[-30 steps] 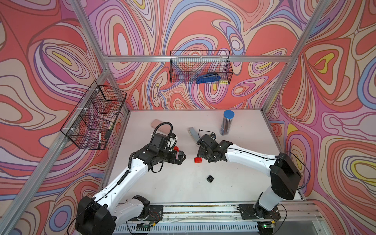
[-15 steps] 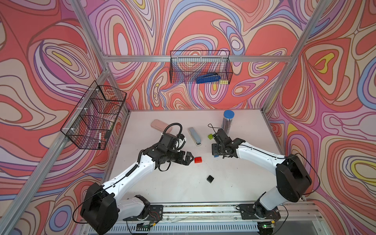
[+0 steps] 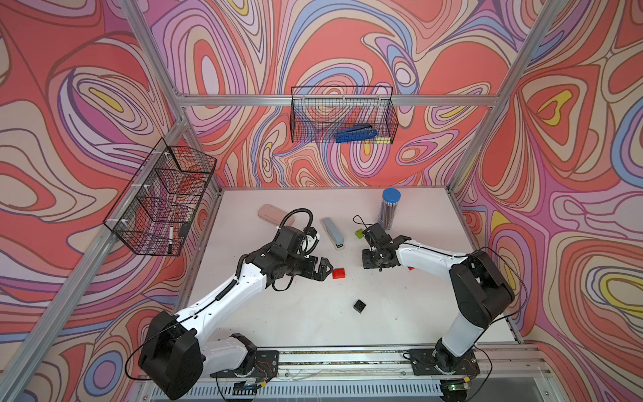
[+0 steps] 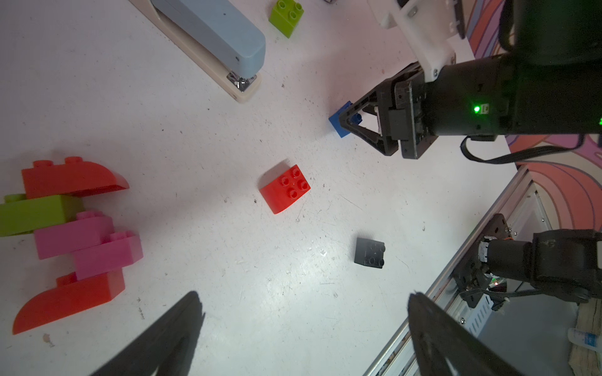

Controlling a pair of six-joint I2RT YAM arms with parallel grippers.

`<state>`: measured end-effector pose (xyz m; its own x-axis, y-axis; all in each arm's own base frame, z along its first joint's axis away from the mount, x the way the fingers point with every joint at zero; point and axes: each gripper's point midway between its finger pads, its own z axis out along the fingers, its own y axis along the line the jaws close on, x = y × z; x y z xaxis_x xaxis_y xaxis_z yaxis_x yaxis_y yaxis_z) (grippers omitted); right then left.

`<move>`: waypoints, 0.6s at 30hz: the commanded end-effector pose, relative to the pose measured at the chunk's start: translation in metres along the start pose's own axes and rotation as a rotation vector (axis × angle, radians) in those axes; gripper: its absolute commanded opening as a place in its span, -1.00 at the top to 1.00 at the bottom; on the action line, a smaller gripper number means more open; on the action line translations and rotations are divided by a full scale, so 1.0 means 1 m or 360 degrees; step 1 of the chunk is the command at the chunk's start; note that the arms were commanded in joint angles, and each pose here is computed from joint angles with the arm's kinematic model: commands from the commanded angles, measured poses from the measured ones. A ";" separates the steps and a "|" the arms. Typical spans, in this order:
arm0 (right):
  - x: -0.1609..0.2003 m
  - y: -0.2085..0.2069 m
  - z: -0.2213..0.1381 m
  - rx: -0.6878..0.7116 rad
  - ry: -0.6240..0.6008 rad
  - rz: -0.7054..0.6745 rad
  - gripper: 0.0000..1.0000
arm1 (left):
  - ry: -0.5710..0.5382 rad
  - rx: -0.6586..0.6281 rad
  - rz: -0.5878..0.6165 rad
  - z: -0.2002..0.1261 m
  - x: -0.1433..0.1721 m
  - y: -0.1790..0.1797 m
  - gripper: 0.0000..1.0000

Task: Assemble the letter s with lego
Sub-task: Pick up the lego brick from the center of the board.

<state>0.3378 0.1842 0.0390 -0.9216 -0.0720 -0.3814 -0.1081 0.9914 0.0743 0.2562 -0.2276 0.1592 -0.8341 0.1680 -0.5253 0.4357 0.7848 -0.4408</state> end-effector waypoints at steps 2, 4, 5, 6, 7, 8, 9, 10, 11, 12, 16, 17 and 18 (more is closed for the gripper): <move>-0.001 -0.002 0.006 0.0005 0.0014 0.0010 0.04 | 0.0001 -0.0002 0.0003 -0.002 -0.004 -0.003 -1.00; -0.001 -0.002 0.006 0.0005 0.0014 0.0008 0.08 | 0.0011 -0.0004 0.0005 -0.001 -0.002 -0.002 -1.00; -0.001 -0.002 0.006 0.0005 0.0014 0.0007 0.11 | 0.0008 -0.0003 0.0005 -0.001 -0.003 -0.002 -0.99; -0.001 -0.002 0.006 0.0007 0.0016 0.0004 0.14 | 0.0011 -0.0004 0.0006 -0.001 -0.002 -0.002 -1.00; -0.002 -0.003 0.006 0.0011 0.0017 0.0003 0.15 | 0.0011 -0.0003 0.0007 -0.001 -0.002 -0.002 -1.00; -0.002 -0.003 0.007 0.0013 0.0019 0.0000 0.17 | 0.0014 -0.0005 0.0005 -0.001 -0.001 -0.001 -1.00; -0.003 -0.003 0.006 0.0014 0.0018 -0.0003 0.18 | 0.0014 -0.0004 0.0008 -0.001 -0.001 -0.002 -1.00; -0.003 -0.004 0.005 0.0023 0.0021 -0.0003 0.19 | 0.0019 -0.0007 0.0006 0.000 -0.001 -0.001 -1.00; 0.000 -0.005 0.009 0.0036 0.0042 -0.0010 0.19 | 0.0020 -0.0006 0.0011 -0.001 0.000 -0.002 -1.00; 0.003 -0.006 0.014 0.0049 0.0068 -0.0014 0.18 | 0.0021 -0.0007 0.0010 -0.001 0.000 -0.001 -1.00; 0.002 -0.008 0.013 0.0066 0.0061 -0.0014 0.19 | 0.0027 -0.0003 0.0013 0.000 0.000 -0.002 -0.99; 0.002 -0.009 0.013 0.0069 0.0062 -0.0014 0.18 | 0.0027 -0.0003 0.0017 0.000 0.000 -0.002 -1.00; 0.003 -0.008 0.014 0.0067 0.0067 -0.0014 0.18 | 0.0031 -0.0001 0.0019 0.000 0.000 -0.002 -1.00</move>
<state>0.3362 0.1801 0.0232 -0.9377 -0.0822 -0.3376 -0.1050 0.9932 0.0500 0.2548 -0.2268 0.1577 -0.8377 0.1719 -0.5184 0.4334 0.7867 -0.4395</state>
